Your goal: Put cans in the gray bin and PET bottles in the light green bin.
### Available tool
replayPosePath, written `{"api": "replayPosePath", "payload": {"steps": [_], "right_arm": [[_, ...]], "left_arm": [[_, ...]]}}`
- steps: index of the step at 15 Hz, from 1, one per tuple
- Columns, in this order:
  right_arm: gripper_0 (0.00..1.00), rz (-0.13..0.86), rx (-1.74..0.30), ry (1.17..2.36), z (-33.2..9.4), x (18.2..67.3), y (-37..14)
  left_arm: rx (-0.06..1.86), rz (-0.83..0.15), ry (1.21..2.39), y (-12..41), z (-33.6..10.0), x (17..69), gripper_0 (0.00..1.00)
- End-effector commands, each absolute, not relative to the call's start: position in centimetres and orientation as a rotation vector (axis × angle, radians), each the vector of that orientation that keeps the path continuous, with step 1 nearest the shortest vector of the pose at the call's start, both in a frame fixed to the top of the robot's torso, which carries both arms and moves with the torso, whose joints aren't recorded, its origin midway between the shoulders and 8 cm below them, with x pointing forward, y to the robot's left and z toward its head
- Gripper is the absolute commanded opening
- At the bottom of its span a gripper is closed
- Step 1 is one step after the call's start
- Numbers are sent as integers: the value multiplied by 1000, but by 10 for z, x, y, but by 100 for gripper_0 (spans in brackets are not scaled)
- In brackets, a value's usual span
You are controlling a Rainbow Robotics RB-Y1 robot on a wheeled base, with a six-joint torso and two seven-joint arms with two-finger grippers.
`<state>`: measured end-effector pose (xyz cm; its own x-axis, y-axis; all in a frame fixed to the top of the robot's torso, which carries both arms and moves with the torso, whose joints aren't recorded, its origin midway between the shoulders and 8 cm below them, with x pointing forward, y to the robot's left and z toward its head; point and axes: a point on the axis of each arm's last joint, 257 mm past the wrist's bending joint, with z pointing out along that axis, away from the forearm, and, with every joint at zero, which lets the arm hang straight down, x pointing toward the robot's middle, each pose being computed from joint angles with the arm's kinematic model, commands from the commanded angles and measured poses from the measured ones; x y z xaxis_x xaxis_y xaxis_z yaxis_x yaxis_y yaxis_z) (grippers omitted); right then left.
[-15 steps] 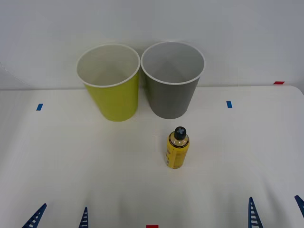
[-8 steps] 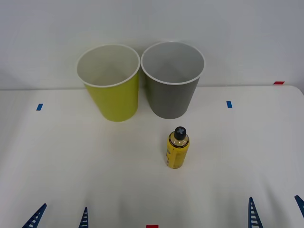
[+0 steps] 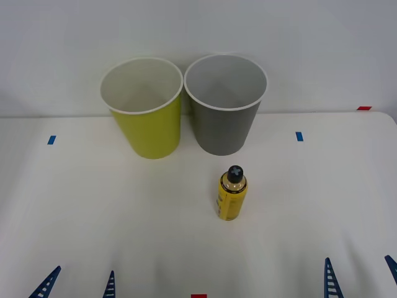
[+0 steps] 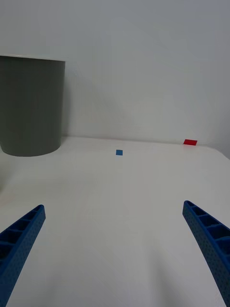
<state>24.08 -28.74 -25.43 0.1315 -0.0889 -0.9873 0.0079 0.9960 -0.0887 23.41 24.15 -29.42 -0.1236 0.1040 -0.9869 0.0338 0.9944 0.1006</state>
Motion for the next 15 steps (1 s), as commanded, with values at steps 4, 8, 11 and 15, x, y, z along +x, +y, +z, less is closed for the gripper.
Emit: {"api": "replayPosePath", "payload": {"steps": [4,8,11,15], "right_arm": [[100,-70,-67,1438,-254,241,-287],[100,-70,-67,1438,-254,241,-287],[100,-70,-67,1438,-254,241,-287],[100,-70,-67,1438,-254,241,-287]], "left_arm": [[104,60,1695,241,-294,234,100],[104,60,1695,241,-294,234,100],[104,60,1695,241,-294,234,100],[104,60,1695,241,-294,234,100]]}}
